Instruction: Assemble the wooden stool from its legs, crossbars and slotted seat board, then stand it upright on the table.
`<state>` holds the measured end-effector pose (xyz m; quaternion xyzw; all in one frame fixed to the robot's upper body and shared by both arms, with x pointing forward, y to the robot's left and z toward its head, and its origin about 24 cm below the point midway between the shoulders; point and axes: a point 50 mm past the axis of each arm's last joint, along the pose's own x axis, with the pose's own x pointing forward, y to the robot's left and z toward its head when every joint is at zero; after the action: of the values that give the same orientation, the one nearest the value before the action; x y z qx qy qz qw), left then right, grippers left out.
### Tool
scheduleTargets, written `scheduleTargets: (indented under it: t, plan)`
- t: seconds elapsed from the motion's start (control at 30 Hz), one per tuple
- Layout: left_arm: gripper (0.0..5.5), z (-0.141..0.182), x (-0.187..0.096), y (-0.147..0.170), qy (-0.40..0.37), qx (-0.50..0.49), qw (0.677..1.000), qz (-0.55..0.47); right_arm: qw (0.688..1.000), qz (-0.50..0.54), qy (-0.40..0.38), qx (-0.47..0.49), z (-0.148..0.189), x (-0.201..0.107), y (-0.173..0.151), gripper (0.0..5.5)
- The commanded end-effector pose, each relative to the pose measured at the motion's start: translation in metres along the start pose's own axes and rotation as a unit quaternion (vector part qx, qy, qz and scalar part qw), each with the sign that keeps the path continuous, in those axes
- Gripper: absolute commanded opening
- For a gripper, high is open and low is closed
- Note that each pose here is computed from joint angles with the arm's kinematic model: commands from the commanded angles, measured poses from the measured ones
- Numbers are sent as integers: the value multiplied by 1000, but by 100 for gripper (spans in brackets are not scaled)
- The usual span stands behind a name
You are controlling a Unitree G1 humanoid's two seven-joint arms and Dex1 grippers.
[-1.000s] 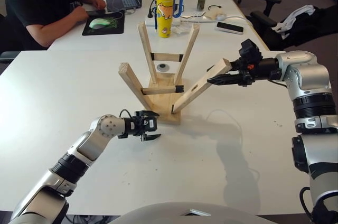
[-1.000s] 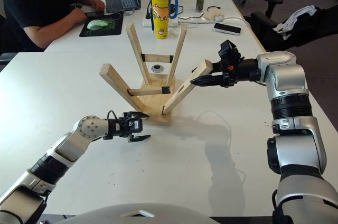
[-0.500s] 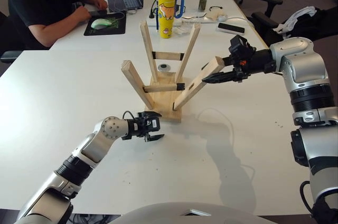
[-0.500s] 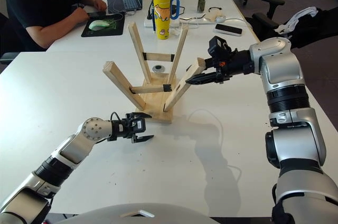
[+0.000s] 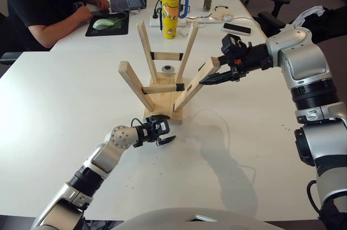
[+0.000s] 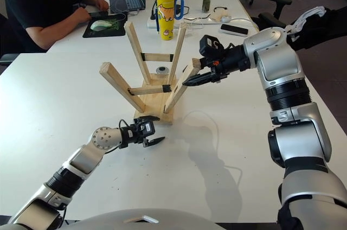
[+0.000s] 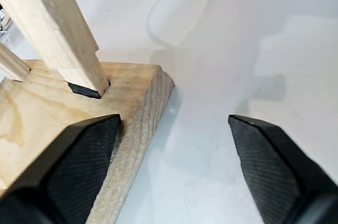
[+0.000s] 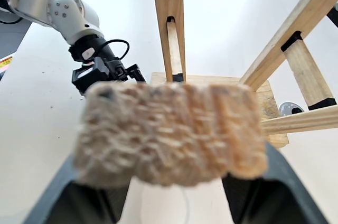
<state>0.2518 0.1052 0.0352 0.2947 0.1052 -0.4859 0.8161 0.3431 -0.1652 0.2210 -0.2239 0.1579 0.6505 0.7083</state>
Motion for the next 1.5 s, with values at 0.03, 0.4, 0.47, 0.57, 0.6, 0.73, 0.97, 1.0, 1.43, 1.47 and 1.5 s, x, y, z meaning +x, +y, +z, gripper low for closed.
scheduleTargets:
  t: [0.03, 0.4, 0.47, 0.57, 0.6, 0.73, 0.97, 1.0, 1.43, 1.47, 1.5]
  plan:
    - [378, -22, -2, -1, 59, -53, 996, 44, 1000, 5, 19, 18, -11, 6, 0, 207]
    - [378, -53, -11, -10, 169, -75, 982, 35, 998, -2, -32, 46, -17, 11, 4, 207]
    - [378, -58, -13, -15, 183, -86, 979, 22, 997, -8, -56, 50, -12, 14, 3, 207]
    - [378, -63, -15, -19, 193, -100, 976, 14, 992, -19, -105, 67, -5, 18, 0, 207]
    - [378, -65, -15, -19, 196, -103, 975, 14, 990, -20, -120, 74, -4, 19, 1, 207]
    - [378, -74, -18, -27, 209, -130, 969, 3, 982, -25, -164, 93, -4, 30, 4, 207]
    - [378, -78, -20, -34, 209, -157, 965, -4, 979, 5, -178, 103, -15, 54, 33, 207]
    - [378, -78, -20, -35, 209, -158, 965, -5, 979, 6, -178, 102, -15, 56, 36, 207]
    - [378, -77, -18, -44, 205, -168, 964, -15, 980, -15, -165, 110, -23, 87, 37, 207]
    - [378, -77, -18, -44, 205, -168, 964, -15, 980, -20, -162, 110, -25, 88, 36, 207]
    - [378, -76, -18, -44, 205, -168, 964, -15, 981, -24, -160, 110, -26, 88, 35, 207]
